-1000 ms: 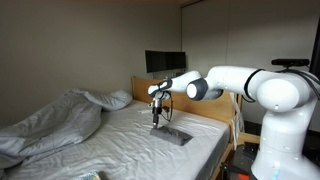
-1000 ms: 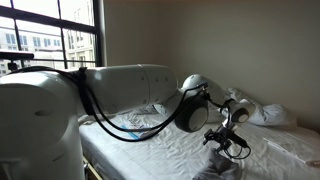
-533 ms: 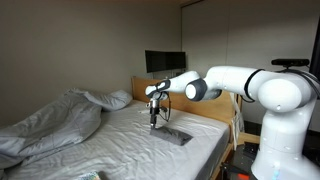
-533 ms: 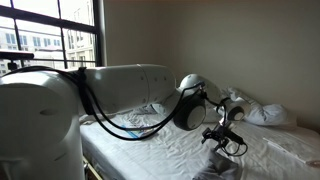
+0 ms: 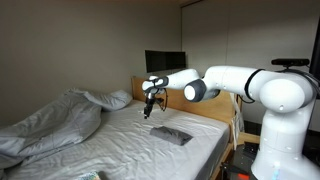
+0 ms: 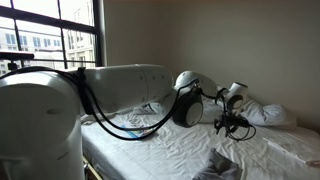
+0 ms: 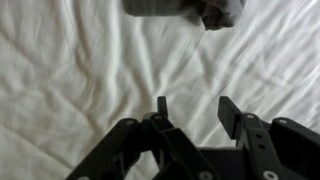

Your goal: Fold the grey thing in half

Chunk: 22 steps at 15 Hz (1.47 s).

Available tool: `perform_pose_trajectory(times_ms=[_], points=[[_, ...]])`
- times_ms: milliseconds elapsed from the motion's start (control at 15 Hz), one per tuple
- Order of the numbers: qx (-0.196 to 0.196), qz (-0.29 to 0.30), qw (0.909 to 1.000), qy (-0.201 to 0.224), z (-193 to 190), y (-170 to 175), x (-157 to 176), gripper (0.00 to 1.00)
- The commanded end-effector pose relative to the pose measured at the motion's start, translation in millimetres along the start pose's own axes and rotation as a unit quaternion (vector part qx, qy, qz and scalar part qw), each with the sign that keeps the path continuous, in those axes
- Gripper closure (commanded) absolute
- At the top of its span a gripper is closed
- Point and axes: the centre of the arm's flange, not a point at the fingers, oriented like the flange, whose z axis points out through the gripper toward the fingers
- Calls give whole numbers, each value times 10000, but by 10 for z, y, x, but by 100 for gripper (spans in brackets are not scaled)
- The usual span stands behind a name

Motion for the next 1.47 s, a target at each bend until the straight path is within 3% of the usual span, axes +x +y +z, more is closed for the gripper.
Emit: perform_pose_trajectory(times_ms=[0, 200, 333, 467, 667, 1000, 1400], points=[[-927, 345, 9950, 161, -282, -591, -358, 74], [-1628, 538, 9841, 467, -182, -732, -158, 90], [-2037, 685, 9737, 754, -104, -851, -32, 94], [-2386, 903, 9610, 1065, -31, -966, 61, 95], [-2899, 1277, 9379, 1416, 51, -1112, 140, 90], [-3893, 1763, 8889, 1650, 115, -1283, 215, 90], [-5127, 2198, 8158, 1527, 105, -1468, 261, 91]])
